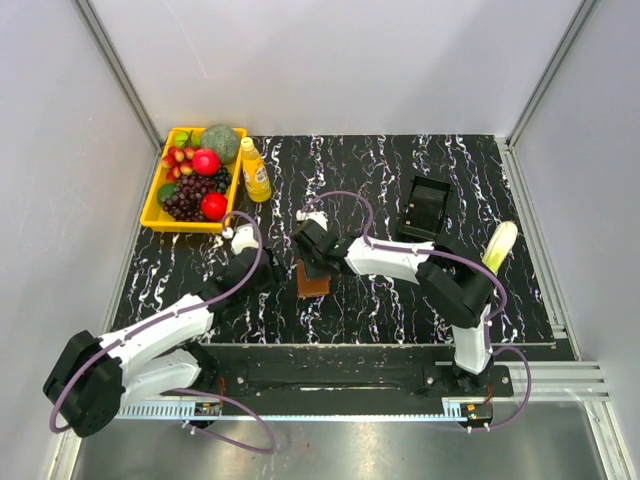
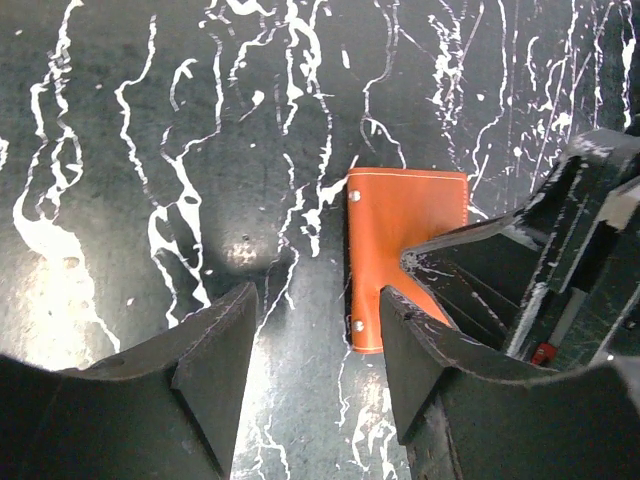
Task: Put the credit cards into the card holder
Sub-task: Open the card holder at the center of the board.
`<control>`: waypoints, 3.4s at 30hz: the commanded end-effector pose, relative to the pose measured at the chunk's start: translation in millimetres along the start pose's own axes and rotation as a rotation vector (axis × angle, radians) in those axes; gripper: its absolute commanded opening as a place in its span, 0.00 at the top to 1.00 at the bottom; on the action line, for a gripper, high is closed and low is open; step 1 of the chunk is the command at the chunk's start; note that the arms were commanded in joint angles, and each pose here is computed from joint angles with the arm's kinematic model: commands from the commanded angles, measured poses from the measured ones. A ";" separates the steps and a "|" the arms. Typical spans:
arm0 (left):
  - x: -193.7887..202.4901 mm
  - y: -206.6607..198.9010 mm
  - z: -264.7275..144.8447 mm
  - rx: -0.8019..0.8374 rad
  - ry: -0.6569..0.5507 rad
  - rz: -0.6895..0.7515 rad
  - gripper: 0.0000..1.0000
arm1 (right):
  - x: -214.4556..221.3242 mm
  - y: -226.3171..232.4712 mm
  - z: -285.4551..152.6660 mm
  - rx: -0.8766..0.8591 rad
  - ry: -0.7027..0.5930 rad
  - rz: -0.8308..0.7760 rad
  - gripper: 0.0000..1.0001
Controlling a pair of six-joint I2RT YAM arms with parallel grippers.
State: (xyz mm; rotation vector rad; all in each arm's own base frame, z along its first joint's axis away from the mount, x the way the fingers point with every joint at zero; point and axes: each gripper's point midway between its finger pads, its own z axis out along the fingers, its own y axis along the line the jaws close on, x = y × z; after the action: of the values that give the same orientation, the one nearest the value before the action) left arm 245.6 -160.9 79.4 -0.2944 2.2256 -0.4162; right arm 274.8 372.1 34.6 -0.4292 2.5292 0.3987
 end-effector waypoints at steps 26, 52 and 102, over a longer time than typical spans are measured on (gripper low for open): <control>31.1 -69.2 52.2 0.224 0.165 0.018 0.53 | -5.0 -26.3 -17.1 -0.113 -0.013 0.221 0.65; 16.7 -61.6 39.4 0.205 0.080 -0.032 0.57 | -50.6 18.8 -56.2 -0.407 -0.165 0.316 0.84; -37.3 2.8 -22.6 0.017 -0.141 -0.084 0.52 | -42.4 5.6 -28.6 -0.346 -0.057 0.268 0.50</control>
State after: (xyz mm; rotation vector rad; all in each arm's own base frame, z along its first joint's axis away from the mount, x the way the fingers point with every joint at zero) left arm 243.6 -132.9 103.7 -0.4129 2.1146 -0.3939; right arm 297.9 362.4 82.3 -0.1603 2.4601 0.8645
